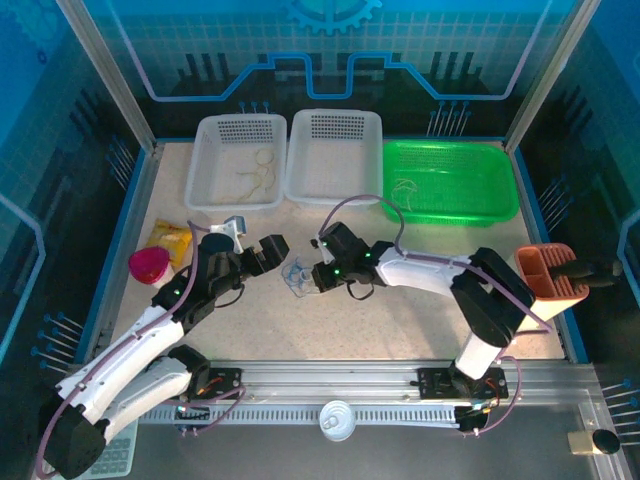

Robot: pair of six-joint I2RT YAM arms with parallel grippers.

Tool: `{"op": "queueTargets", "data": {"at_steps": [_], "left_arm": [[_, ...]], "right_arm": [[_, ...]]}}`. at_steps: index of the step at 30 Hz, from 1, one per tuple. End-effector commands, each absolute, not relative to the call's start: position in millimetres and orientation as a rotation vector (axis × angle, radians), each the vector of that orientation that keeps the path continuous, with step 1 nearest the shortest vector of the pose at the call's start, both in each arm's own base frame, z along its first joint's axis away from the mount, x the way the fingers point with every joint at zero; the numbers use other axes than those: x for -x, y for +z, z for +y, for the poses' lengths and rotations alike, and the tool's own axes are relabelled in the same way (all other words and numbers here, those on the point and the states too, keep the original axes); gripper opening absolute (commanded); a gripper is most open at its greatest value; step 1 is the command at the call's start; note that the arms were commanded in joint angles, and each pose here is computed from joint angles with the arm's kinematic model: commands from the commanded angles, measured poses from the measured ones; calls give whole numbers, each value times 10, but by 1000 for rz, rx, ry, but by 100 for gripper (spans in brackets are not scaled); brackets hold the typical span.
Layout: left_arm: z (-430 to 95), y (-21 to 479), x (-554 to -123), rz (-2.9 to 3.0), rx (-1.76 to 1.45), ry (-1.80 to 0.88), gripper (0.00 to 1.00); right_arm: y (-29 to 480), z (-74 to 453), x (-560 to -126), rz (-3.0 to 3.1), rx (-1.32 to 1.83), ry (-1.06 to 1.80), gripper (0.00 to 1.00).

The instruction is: Untangle the cables

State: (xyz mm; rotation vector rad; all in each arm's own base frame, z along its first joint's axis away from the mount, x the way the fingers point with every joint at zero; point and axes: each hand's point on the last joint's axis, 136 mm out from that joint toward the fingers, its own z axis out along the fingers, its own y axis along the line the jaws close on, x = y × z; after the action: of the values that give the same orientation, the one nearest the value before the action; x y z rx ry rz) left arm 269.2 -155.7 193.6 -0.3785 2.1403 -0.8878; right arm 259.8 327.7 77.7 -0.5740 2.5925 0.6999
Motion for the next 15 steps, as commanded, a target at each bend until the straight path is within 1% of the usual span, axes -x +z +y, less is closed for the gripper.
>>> {"op": "queueTargets", "data": {"at_steps": [1, 5, 15], "left_arm": [[-1588, 1942, -2689, 2134, 379, -905, 99], [-1622, 1958, -2696, 2135, 372, -924, 99], [-1786, 2078, -2718, 2106, 260, -999, 99]], "right_arm": [[1308, 3279, -2688, 2481, 576, 779, 0], [1637, 3230, -2747, 2407, 540, 858, 0], [2226, 3113, -2857, 2234, 464, 1019, 0]]}}
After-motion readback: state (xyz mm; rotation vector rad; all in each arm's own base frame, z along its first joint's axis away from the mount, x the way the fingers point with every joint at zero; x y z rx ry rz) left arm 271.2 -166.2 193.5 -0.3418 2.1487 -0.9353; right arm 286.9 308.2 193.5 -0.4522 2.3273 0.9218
